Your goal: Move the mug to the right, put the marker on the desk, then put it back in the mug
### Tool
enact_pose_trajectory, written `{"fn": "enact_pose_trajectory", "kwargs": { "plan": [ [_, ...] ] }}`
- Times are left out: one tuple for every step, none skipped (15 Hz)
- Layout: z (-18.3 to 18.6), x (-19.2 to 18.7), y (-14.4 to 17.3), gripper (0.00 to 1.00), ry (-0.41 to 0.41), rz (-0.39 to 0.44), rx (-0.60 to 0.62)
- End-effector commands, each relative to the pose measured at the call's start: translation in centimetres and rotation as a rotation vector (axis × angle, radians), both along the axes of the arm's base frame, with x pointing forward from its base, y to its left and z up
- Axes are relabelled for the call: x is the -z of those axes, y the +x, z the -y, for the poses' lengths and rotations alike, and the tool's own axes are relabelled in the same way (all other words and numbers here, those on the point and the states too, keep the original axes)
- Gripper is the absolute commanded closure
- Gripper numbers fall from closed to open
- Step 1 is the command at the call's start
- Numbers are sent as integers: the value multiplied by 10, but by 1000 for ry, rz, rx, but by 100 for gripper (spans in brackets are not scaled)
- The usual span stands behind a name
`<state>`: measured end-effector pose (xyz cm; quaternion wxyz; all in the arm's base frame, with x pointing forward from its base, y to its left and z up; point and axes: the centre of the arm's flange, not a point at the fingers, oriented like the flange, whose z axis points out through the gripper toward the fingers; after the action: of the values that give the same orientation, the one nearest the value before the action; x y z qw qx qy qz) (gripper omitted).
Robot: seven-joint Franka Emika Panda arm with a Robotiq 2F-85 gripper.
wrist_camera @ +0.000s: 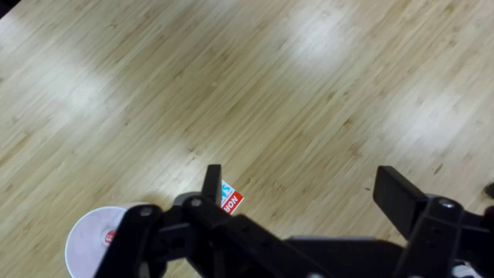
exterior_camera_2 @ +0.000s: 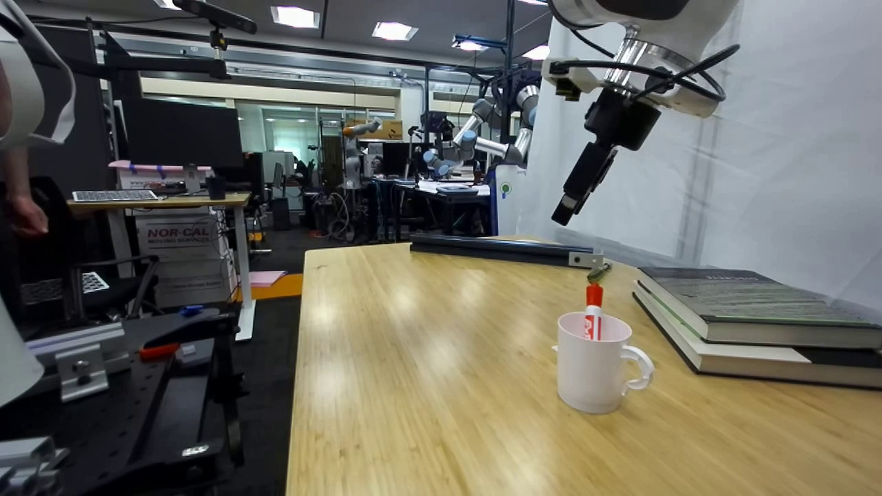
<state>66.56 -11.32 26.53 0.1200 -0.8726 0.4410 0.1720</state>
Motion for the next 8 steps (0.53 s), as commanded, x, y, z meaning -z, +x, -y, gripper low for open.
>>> {"fn": "enact_pose_trajectory", "kwargs": {
  "plan": [
    [4,-7,-3,0,-15,37,-199],
    [0,1,-1,0,-20,17,-107],
    [1,1,-1,0,-23,24,-142],
    [2,1,-2,0,-22,30,-160],
    [3,1,-2,0,-22,32,-168],
    [2,1,-2,0,-21,33,-172],
    [2,1,-2,0,-21,34,-173],
    [2,1,-2,0,-21,34,-174]
  ]
}}
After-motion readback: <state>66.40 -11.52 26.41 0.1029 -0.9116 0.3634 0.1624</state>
